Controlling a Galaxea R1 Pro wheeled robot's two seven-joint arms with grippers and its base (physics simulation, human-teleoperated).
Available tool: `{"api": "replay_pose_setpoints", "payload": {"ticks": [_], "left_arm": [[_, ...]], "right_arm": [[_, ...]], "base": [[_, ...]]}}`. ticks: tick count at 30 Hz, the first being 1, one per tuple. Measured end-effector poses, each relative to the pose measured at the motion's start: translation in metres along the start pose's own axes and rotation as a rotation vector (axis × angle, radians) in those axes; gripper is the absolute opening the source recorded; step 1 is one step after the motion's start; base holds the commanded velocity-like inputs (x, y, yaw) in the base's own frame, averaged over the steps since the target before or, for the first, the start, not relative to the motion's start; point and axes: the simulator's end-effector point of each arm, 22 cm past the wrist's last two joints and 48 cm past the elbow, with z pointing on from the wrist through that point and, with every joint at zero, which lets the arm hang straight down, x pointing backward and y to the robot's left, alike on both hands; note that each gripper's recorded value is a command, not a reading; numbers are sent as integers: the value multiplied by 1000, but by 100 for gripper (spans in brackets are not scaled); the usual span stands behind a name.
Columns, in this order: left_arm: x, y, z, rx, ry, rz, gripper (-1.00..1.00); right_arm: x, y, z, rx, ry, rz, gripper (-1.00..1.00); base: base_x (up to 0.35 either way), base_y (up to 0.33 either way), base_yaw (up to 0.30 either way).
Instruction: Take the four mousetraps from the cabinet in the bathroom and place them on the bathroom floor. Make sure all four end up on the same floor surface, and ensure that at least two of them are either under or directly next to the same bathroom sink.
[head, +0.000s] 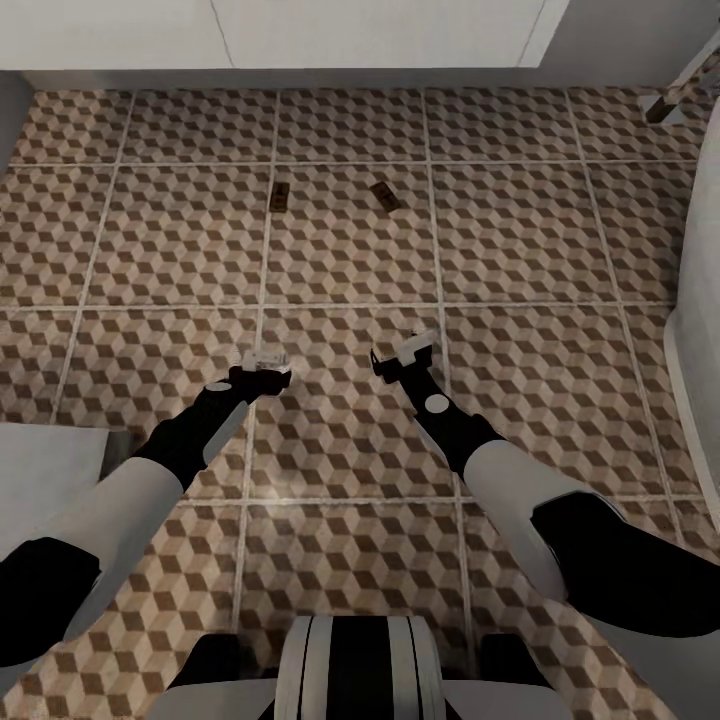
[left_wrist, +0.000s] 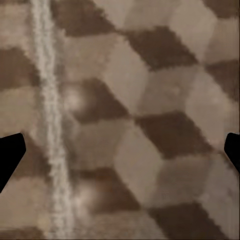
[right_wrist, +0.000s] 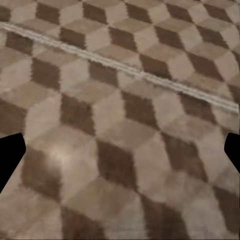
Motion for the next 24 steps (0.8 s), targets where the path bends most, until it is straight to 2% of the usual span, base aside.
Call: {"api": "replay_pose_setpoints", "payload": {"ticks": [7,24], "left_arm": [[-3,-9,-1,12,-5,4,100],[-3,-20,-1,26,-4,19,100]], "right_arm": [[0,0,0,0,0,-1,100],[0,0,0,0,1,-2,100]], "base": [[-180,0,0],[-15,0,0]]}}
